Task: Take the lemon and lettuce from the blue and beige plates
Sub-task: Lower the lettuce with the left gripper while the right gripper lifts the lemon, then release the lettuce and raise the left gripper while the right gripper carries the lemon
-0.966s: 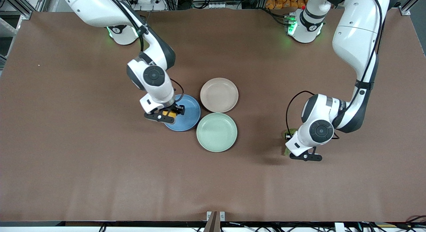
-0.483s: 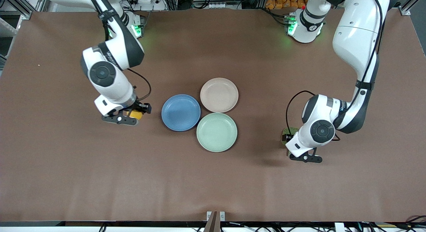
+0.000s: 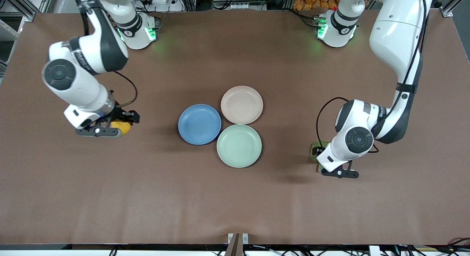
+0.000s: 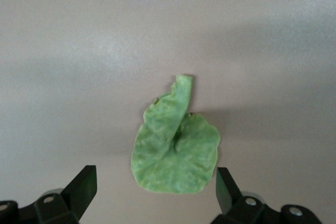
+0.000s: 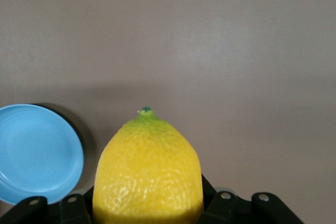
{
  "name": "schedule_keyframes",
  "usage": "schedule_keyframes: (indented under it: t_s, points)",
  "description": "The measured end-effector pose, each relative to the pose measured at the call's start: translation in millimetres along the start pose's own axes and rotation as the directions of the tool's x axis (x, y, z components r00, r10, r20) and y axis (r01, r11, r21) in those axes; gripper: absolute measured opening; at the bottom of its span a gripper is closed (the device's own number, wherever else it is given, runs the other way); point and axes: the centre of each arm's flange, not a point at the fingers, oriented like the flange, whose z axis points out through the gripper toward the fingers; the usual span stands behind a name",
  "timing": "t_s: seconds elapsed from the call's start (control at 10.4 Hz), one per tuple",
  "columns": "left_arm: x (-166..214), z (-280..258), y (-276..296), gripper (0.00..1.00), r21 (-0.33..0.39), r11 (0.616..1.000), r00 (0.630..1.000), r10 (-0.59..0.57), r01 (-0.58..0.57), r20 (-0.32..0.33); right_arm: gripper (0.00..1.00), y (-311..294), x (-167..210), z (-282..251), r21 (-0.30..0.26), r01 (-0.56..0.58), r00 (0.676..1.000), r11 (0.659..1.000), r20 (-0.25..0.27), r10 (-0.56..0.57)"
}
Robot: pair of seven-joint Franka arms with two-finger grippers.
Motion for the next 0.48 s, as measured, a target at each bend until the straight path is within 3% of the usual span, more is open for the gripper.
schedule_keyframes:
  t_s: [0.19, 0.48]
  points:
    - [-20, -9, 0, 1.0, -0.022, 1.0, 1.0, -0.013, 0.013, 0.009, 0.58, 46, -3, -7, 0.013, 0.052, 0.998, 0.999, 0.02, -0.052]
    - [-54, -14, -33, 1.0, -0.049, 0.997, 0.997, -0.064, 0.063, -0.033, 0.58, 88, -13, 11, 0.016, 0.103, 0.993, 0.995, 0.063, -0.104]
